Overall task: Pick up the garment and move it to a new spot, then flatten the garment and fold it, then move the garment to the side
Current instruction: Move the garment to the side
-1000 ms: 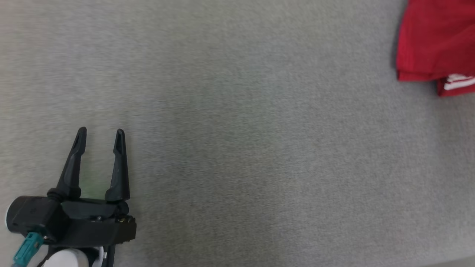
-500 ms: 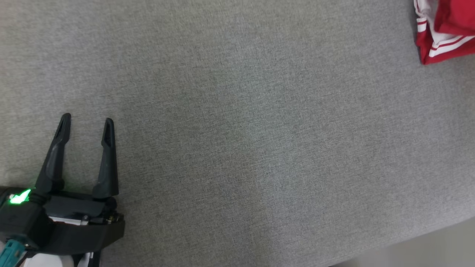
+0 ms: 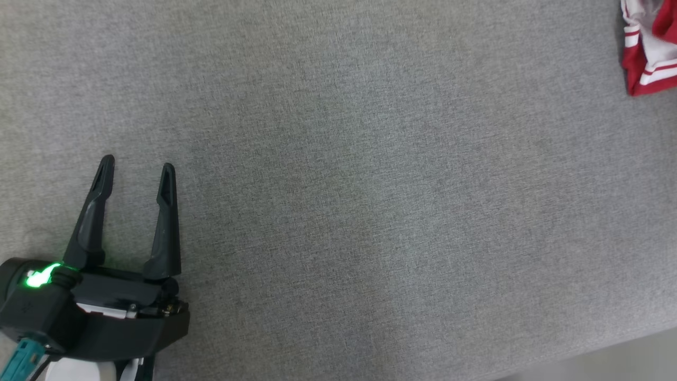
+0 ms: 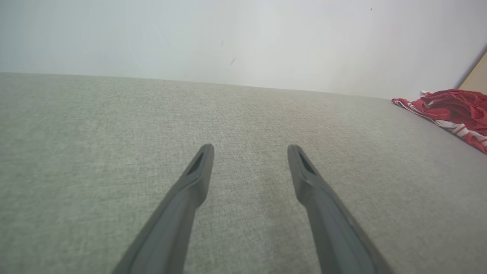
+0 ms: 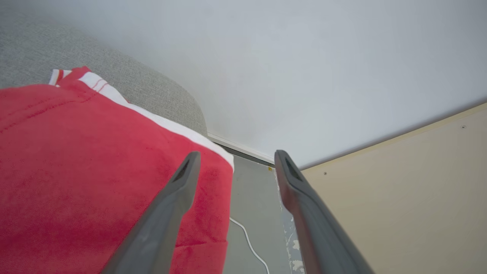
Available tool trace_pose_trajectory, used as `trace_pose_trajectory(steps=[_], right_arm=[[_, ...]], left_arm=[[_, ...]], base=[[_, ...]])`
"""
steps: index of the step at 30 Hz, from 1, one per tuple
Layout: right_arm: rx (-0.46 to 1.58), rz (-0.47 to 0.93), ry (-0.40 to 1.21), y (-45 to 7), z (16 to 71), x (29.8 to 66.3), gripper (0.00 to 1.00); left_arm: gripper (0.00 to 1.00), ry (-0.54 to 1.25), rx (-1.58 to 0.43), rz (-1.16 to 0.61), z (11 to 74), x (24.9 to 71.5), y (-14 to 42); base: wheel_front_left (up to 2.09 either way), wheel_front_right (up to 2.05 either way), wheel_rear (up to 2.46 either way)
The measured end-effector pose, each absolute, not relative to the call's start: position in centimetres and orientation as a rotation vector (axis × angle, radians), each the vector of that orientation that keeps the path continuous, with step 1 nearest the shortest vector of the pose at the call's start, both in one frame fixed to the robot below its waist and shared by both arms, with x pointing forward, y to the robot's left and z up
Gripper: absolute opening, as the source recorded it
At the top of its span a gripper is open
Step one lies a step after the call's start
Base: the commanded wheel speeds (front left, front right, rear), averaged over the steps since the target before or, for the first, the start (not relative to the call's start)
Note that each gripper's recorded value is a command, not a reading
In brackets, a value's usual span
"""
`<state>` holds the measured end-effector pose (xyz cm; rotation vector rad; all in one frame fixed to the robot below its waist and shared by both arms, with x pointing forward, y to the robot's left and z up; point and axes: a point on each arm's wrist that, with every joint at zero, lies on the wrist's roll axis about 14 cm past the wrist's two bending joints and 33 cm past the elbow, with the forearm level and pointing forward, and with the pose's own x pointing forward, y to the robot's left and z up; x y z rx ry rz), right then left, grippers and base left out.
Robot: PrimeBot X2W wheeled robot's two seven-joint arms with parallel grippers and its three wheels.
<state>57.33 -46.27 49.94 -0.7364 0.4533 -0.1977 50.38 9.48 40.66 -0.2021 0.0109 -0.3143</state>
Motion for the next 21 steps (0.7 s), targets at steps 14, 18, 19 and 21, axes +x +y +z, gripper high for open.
trace_pose_trajectory(steps=[14,18,19,21], right_arm=[[-0.583,-0.098,0.114,-39.4,56.7,58.5,1.00],[-0.489,-0.020,0.016,-35.1,58.1,57.7,1.00],[-0.456,-0.004,-0.016,-34.0,58.6,57.4,1.00],[-0.397,0.029,-0.075,-32.0,59.6,56.5,1.00]], left_arm=[[1.00,0.021,-0.203,-0.239,43.1,47.7,11.4],[1.00,0.003,-0.189,-0.192,44.7,46.4,13.1],[1.00,0.000,-0.186,-0.178,45.0,46.0,13.6],[1.00,-0.007,-0.180,-0.154,45.7,45.1,14.5]], base=[[0.00,0.00,0.00],[0.00,0.00,0.00],[0.00,0.00,0.00],[0.00,0.00,0.00]])
